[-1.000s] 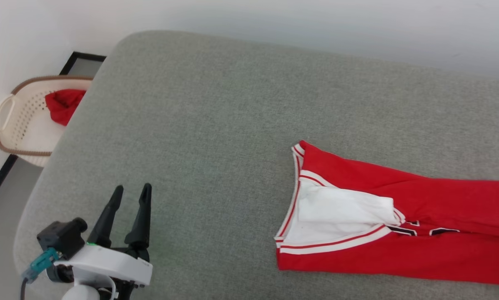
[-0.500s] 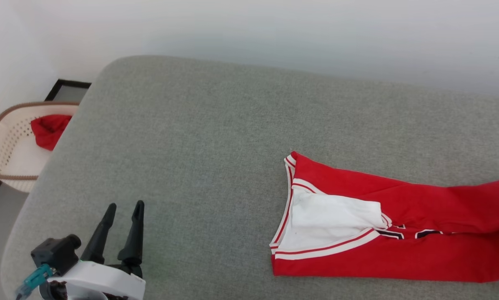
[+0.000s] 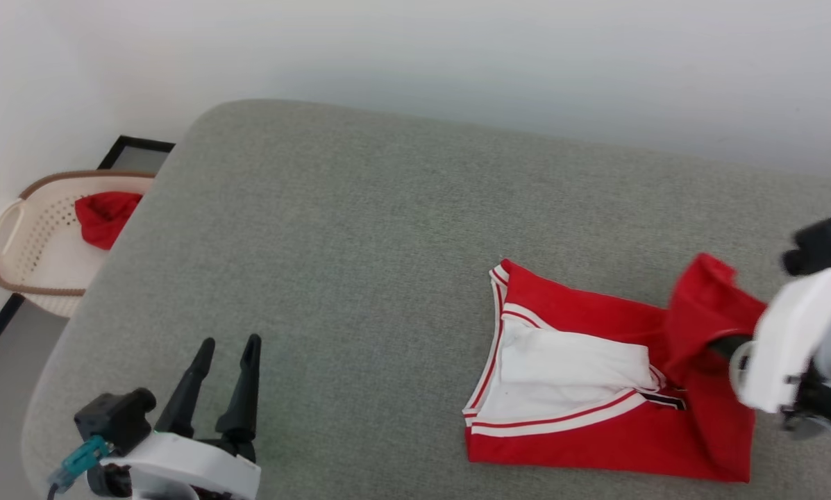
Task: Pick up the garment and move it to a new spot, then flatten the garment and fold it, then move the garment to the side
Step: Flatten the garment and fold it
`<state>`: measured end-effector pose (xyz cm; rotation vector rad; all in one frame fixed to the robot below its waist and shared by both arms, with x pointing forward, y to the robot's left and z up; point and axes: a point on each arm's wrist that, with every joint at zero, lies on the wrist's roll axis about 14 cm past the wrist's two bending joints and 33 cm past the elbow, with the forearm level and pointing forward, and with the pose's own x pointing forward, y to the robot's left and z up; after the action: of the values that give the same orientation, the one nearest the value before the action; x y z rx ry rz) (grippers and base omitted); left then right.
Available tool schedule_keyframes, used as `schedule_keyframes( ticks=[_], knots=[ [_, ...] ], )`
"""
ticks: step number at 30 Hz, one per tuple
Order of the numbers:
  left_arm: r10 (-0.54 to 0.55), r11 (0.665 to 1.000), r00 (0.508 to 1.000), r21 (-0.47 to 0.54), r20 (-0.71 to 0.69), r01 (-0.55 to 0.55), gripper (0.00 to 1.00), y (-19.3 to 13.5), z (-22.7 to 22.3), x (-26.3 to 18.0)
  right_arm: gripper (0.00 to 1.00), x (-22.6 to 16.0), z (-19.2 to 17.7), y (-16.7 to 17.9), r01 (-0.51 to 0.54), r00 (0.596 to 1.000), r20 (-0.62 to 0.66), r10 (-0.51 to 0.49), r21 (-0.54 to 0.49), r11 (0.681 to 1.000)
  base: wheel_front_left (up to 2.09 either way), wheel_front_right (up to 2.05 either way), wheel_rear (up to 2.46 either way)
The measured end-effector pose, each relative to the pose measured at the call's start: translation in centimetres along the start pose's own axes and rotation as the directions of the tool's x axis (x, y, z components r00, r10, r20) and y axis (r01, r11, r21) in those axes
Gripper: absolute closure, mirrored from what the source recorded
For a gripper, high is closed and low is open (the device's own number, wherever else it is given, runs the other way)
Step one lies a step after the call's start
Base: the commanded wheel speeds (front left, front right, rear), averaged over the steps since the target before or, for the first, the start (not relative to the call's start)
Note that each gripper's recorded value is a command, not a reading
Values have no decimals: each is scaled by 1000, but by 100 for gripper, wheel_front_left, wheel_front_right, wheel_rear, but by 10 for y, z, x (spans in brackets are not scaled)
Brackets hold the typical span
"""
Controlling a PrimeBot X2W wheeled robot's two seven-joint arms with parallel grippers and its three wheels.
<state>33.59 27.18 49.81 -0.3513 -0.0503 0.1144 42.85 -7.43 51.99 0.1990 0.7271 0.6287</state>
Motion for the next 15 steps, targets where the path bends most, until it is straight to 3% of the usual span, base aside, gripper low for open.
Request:
schedule_keyframes(
  ticks=[7, 15],
  knots=[
    [20, 1000, 1000, -15, 7, -20, 0, 3, 1, -2, 100, 45, -11, 52, -105, 994, -40, 103, -45, 993, 0, 0, 0],
    [43, 999, 999, -24, 7, -43, 0, 7, 0, -3, 100, 82, -33, 83, -145, 985, -113, 132, -119, 982, 0, 0, 0]
  ],
)
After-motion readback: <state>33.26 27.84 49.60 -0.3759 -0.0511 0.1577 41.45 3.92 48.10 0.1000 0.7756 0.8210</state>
